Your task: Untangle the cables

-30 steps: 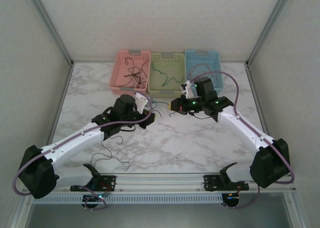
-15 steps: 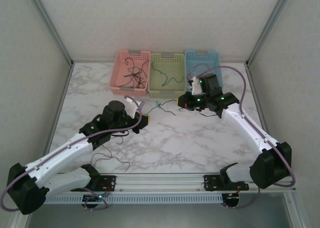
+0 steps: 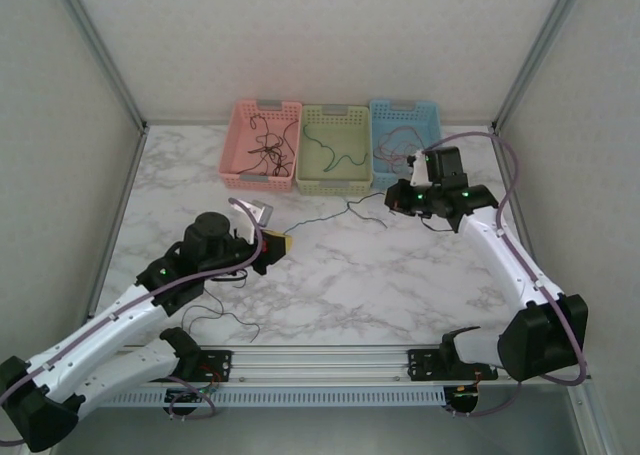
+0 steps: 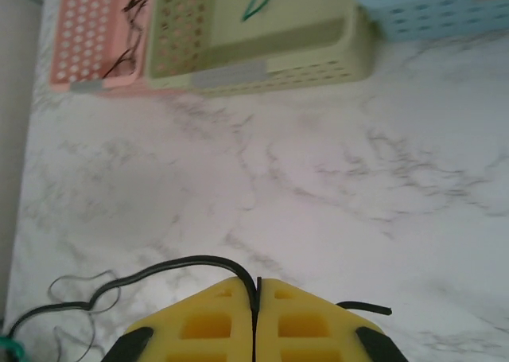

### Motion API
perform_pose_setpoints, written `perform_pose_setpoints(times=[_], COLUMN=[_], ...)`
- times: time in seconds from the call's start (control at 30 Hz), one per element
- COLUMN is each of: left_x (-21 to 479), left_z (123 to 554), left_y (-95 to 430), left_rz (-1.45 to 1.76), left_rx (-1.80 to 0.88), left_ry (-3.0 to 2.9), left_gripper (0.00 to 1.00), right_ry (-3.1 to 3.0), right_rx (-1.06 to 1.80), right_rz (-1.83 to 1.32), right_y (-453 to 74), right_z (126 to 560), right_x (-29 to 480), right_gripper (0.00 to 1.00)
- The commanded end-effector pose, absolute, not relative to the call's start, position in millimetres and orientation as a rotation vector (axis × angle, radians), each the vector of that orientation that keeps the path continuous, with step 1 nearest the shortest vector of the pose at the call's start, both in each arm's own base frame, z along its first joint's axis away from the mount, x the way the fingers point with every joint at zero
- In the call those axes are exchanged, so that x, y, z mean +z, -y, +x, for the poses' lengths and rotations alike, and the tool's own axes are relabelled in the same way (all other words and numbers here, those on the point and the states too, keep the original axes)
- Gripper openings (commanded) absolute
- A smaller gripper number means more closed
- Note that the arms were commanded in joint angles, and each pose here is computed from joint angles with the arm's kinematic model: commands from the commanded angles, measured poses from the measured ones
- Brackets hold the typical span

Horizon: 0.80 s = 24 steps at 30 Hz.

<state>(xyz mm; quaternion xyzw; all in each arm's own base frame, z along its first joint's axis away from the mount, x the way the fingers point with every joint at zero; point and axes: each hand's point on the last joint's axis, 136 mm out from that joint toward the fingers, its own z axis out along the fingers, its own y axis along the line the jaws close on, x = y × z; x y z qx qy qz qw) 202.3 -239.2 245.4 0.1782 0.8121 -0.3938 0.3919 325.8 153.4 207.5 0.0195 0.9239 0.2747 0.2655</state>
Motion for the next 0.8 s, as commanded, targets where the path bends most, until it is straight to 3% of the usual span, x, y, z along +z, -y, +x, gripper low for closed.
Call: perform_pose_setpoints(times=[0.0,0.23,0.47,0.77], left_x=[246.3,253.0,269.9,278.7], left_z=[196.3,195.5,210.8,318.2], left_y=[228.7,225.3,235.0,302.4], left_rz=[0.403,0.393,0.399,0.403], left_rx=[-0.998,-0.991,-0.967,-0.856], left_ry=[-2.073,-2.063,-2.042,-2.181], left_gripper=[0.00,0.00,0.00,0.00], right_ry=[-2.474,-2.469,-2.477,-2.498], right_rx=[0.371,0.315,0.456,0.492], right_rz=[0.265,0.353,0.349,0.338], right_y=[-84.3,-62.9,-79.3,-83.8], right_z=[346.0,348.7,348.7,342.8], right_x=[188.0,181.7,174.9,168.0], right_gripper=[0.00,0.00,0.00,0.00])
